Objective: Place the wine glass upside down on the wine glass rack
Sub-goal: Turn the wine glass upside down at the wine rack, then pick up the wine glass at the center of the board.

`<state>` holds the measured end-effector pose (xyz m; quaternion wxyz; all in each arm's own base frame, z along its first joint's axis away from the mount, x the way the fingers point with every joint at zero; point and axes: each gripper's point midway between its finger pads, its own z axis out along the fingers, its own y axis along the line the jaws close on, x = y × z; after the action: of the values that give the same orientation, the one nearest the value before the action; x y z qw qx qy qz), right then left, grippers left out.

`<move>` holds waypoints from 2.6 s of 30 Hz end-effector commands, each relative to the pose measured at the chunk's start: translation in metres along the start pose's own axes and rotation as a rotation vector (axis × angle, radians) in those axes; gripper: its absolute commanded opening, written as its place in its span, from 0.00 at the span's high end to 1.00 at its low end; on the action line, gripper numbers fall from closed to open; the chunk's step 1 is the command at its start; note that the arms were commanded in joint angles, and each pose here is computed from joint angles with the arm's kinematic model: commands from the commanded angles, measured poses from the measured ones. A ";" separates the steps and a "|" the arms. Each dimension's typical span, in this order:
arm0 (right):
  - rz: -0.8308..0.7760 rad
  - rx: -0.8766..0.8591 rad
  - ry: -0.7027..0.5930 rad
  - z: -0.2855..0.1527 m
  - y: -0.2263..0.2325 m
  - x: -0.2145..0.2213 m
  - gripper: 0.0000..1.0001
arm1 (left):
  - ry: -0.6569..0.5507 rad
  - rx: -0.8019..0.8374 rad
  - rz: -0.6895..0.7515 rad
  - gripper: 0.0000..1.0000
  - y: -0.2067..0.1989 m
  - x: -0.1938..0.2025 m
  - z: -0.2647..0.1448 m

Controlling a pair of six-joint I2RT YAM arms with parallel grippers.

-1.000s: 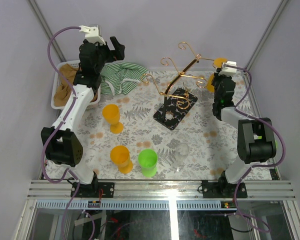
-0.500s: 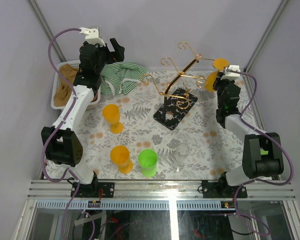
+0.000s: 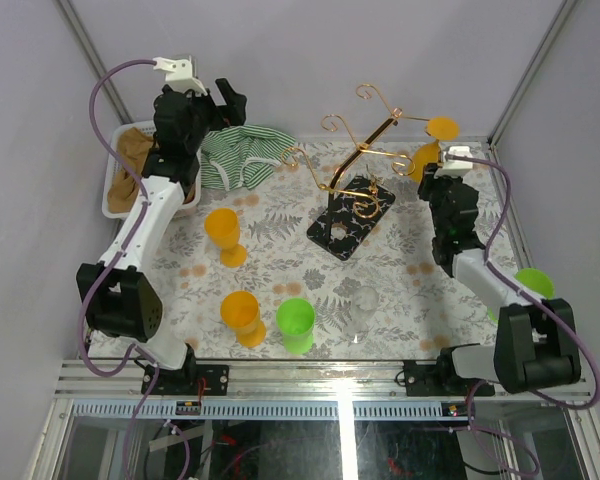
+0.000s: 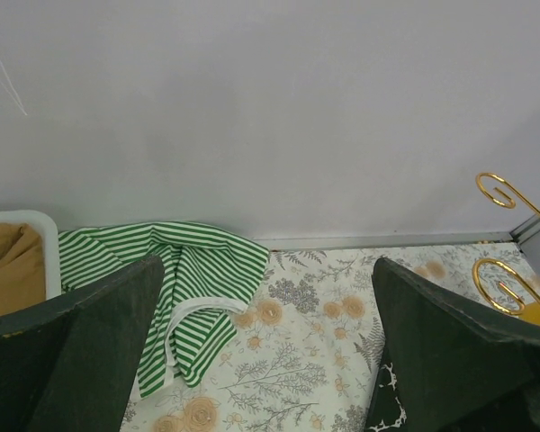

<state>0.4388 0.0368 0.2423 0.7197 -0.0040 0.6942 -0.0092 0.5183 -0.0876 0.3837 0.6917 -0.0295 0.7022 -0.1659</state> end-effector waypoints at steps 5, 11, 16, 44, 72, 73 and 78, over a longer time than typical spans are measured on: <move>0.024 0.008 0.105 -0.046 -0.004 -0.052 0.54 | 0.013 0.022 0.023 0.00 -0.007 -0.022 -0.004; -0.011 0.294 0.318 -0.080 -0.056 -0.078 0.53 | 0.139 -0.059 0.007 0.00 0.002 -0.018 -0.001; -0.023 0.310 0.329 -0.071 -0.058 -0.132 0.38 | 0.353 -0.142 0.008 0.00 0.018 0.024 -0.012; 0.050 0.029 0.330 -0.025 -0.002 -0.155 0.13 | 0.802 -0.435 0.045 0.00 0.057 0.140 -0.172; -0.012 0.080 0.324 -0.041 -0.017 -0.153 0.13 | 0.953 -0.413 0.026 0.72 0.067 0.215 -0.168; -0.014 0.079 0.324 -0.041 -0.017 -0.153 0.13 | 0.950 -0.415 0.025 0.75 0.068 0.213 -0.167; -0.024 0.078 0.317 -0.039 -0.017 -0.154 0.13 | 0.939 -0.419 0.030 0.97 0.068 0.209 -0.164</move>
<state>0.3924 0.0258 0.3753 0.5717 0.0187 0.8196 -0.0333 0.3433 -0.0482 0.1473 0.2501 -0.0778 0.9651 -0.0051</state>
